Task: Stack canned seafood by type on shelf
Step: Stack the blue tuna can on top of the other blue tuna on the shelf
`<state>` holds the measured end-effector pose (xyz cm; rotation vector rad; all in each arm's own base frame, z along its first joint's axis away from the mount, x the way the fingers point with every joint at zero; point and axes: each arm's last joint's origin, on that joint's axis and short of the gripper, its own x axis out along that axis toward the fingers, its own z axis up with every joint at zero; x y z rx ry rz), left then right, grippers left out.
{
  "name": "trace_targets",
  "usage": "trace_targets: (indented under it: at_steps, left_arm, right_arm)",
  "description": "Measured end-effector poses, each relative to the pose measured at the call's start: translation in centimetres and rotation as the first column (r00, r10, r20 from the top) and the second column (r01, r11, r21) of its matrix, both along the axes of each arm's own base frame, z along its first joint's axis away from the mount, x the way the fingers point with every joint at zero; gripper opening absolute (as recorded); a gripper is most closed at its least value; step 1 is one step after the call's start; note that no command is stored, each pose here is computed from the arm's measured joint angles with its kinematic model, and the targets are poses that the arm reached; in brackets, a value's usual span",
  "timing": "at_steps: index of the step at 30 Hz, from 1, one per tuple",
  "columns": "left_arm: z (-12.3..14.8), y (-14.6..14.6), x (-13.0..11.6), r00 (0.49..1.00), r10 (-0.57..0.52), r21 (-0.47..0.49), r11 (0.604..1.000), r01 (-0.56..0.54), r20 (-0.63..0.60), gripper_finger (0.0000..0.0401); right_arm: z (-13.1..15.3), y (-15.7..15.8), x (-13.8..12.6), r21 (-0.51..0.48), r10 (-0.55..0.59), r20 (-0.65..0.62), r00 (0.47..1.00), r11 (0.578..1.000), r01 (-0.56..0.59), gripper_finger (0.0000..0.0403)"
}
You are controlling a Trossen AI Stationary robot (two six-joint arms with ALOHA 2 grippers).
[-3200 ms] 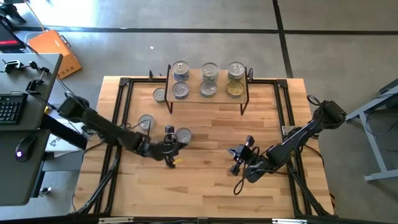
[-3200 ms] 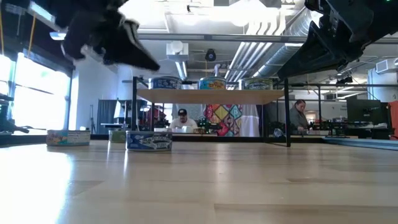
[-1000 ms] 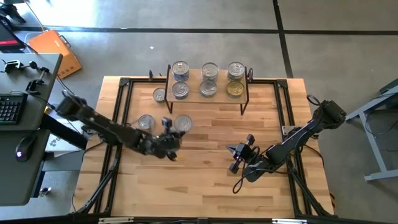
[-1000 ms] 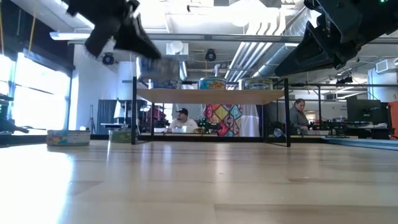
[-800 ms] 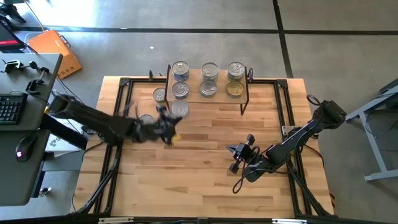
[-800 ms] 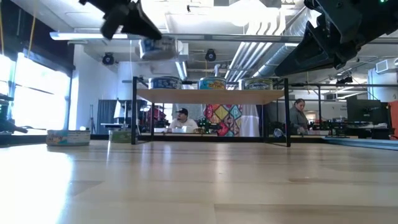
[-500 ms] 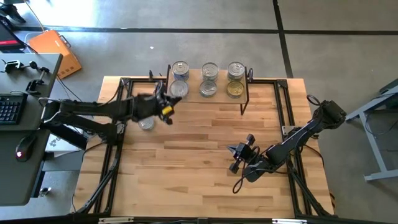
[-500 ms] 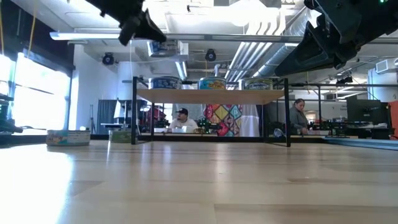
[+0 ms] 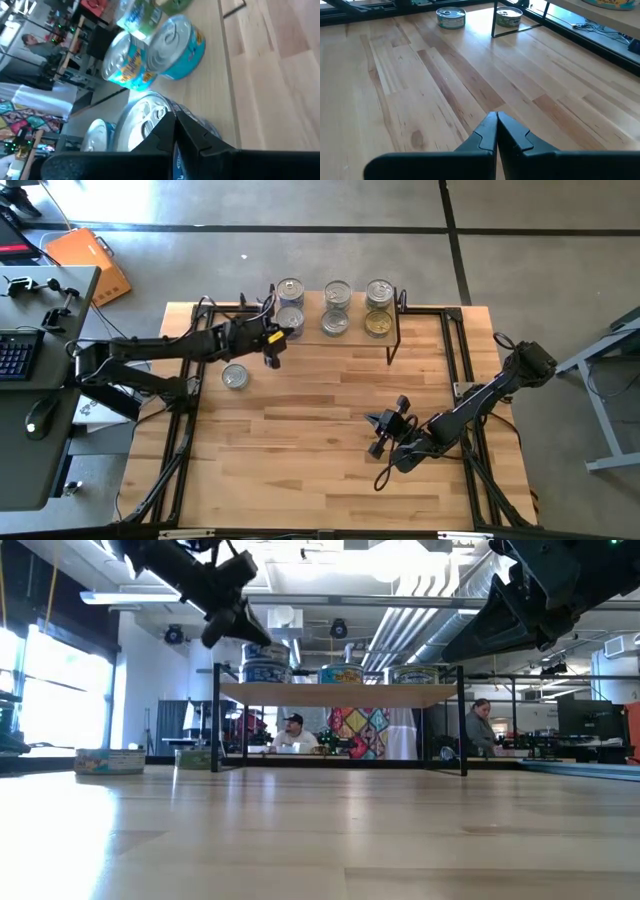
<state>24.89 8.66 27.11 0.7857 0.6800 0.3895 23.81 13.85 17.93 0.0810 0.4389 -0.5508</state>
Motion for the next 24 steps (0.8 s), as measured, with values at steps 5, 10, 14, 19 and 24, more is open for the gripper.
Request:
trace_targets:
  at_steps: [5,10,14,19,24]
  left_arm:
    - [-0.6,0.4,0.3,0.999,0.024,0.003,1.000,-0.024,-0.026,0.0000]
    - [-0.6,0.4,0.2,0.999,0.044,0.004,0.999,-0.044,-0.028,0.0000]
    - [-0.6,0.2,0.3,0.999,0.040,0.002,0.999,-0.040,-0.031,0.0000]
    - [-0.3,-0.3,0.2,1.000,0.027,0.002,1.000,-0.027,-0.009,0.0007]
    - [0.3,-0.7,0.1,1.000,0.014,0.008,1.000,-0.014,0.017,0.0031]
  right_arm:
    - [0.0,0.0,0.0,0.000,0.000,0.000,1.000,1.000,0.000,0.0002]
    - [0.0,0.0,0.0,0.000,0.000,0.000,1.000,1.000,0.000,0.0002]
    - [0.0,0.0,0.0,0.000,0.000,0.001,1.000,1.000,0.000,0.0002]
    - [0.0,0.0,0.0,0.000,0.000,0.000,1.000,1.000,0.000,0.0002]
    - [0.0,0.0,0.0,0.000,0.000,0.000,1.000,1.000,0.000,0.0002]
